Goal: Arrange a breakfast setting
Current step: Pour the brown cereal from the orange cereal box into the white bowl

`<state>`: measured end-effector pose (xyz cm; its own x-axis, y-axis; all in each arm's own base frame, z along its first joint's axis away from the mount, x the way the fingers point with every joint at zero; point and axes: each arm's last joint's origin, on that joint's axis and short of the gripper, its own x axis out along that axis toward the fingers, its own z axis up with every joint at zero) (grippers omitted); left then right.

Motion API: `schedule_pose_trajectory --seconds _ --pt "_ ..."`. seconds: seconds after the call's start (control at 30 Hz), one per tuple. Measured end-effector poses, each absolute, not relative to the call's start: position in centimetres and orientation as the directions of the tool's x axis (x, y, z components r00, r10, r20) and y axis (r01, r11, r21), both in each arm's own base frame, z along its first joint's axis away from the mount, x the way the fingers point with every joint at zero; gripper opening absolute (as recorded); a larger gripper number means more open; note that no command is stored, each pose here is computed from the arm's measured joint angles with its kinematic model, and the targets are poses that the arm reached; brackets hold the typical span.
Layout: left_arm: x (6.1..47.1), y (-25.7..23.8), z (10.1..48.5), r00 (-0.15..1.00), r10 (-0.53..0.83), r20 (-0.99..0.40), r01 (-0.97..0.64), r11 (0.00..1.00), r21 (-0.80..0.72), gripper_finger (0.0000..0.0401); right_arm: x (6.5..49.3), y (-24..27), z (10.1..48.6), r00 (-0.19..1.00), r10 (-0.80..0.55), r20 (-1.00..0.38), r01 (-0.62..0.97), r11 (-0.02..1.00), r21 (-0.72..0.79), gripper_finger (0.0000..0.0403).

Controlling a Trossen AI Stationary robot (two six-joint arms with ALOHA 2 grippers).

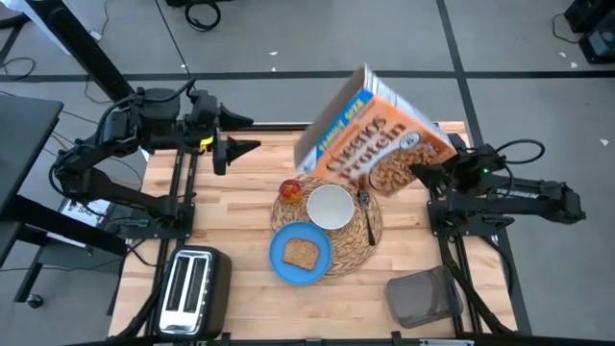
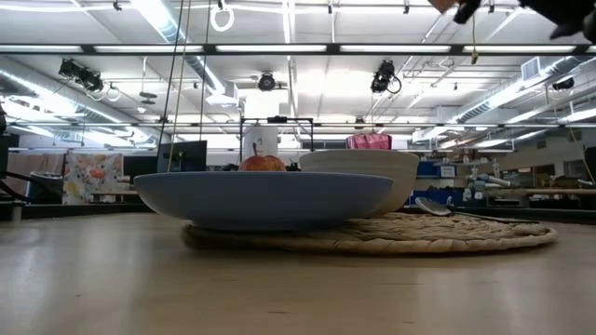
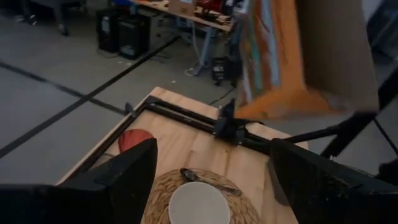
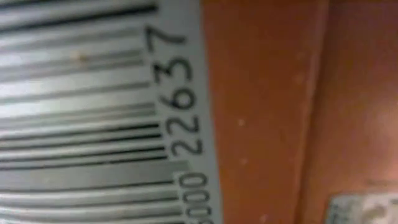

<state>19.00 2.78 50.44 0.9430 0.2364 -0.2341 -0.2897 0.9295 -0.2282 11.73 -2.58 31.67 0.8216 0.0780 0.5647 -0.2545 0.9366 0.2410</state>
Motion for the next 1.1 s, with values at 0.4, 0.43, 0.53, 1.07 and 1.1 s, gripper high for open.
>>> schedule_pose_trajectory --seconds 0.4,0.43,0.53,1.07,1.1 --pt "19.1 3.0 49.3 0.893 0.321 -0.314 -0.416 0.854 -0.311 0.0318 7.3 -1.4 28.7 0.884 0.119 0.453 -0.289 0.899 0.328 0.0289" --pt "19.3 3.0 49.1 0.89 0.321 -0.324 -0.42 0.853 -0.311 0.0318 6.9 -1.3 28.5 0.886 0.115 0.448 -0.288 0.895 0.341 0.0289" --pt "19.6 3.1 48.7 0.886 0.32 -0.336 -0.424 0.854 -0.303 0.0318 6.0 -1.0 28.0 0.897 0.108 0.429 -0.286 0.881 0.378 0.0289" --pt "20.7 3.2 47.1 0.877 0.319 -0.36 -0.427 0.861 -0.278 0.0318 6.3 -1.2 25.5 0.982 0.032 0.185 -0.099 0.925 0.367 0.0289" --pt "20.7 3.2 47.1 0.877 0.319 -0.36 -0.426 0.862 -0.275 0.0318 6.3 -1.3 25.5 0.984 0.024 0.178 -0.088 0.93 0.358 0.0289"
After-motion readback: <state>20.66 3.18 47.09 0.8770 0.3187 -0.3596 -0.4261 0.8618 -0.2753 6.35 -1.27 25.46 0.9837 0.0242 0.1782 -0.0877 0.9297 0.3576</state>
